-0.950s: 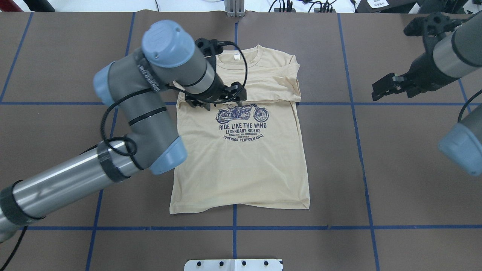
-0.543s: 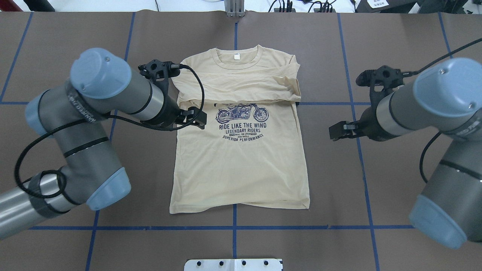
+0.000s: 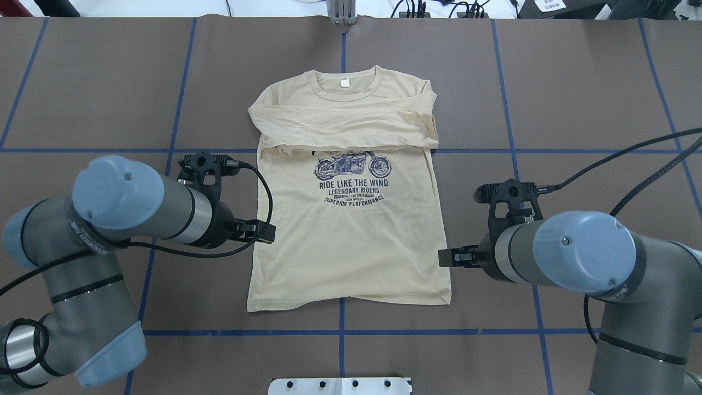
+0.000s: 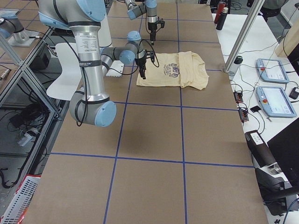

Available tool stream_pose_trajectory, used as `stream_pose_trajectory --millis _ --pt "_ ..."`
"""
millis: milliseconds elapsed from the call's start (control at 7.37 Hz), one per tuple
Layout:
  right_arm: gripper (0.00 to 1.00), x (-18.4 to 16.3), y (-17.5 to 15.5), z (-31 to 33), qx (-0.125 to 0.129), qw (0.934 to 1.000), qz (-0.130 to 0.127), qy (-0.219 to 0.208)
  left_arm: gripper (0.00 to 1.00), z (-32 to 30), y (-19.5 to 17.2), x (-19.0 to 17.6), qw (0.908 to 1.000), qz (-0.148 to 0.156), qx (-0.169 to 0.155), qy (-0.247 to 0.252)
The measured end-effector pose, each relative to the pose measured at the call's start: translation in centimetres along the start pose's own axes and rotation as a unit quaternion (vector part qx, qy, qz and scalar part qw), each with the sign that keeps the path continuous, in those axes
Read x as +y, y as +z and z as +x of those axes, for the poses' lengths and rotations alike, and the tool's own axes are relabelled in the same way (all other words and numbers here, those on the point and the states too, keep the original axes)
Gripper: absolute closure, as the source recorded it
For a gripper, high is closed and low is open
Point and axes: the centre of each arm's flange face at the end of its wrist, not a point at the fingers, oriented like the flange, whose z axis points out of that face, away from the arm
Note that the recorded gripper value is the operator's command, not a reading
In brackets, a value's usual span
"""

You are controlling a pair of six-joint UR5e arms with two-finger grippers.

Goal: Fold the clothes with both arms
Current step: 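Move both grippers down to the hem corners nearest the robot, then grasp the hem corners with both grippers and pinch them firmly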

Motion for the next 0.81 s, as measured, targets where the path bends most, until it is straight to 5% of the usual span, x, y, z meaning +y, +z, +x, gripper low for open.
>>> stream_pose_trajectory --millis 271,543,814 --pt "0.01 1.8 1.4 1.1 -0.009 0.9999 0.009 -0.003 0.03 -0.3 2.6 3.7 0.9998 -0.003 -0.014 -0.011" --pt "0.01 2.1 1.9 1.4 -0.007 0.9999 0.009 -0.004 0.19 0.1 4.6 6.6 0.9994 -0.019 -0.021 -0.018" --pt "0.01 2.3 2.2 1.5 -0.006 0.9999 0.008 -0.005 0.24 0.1 6.3 7.7 0.9990 -0.030 -0.026 -0.019"
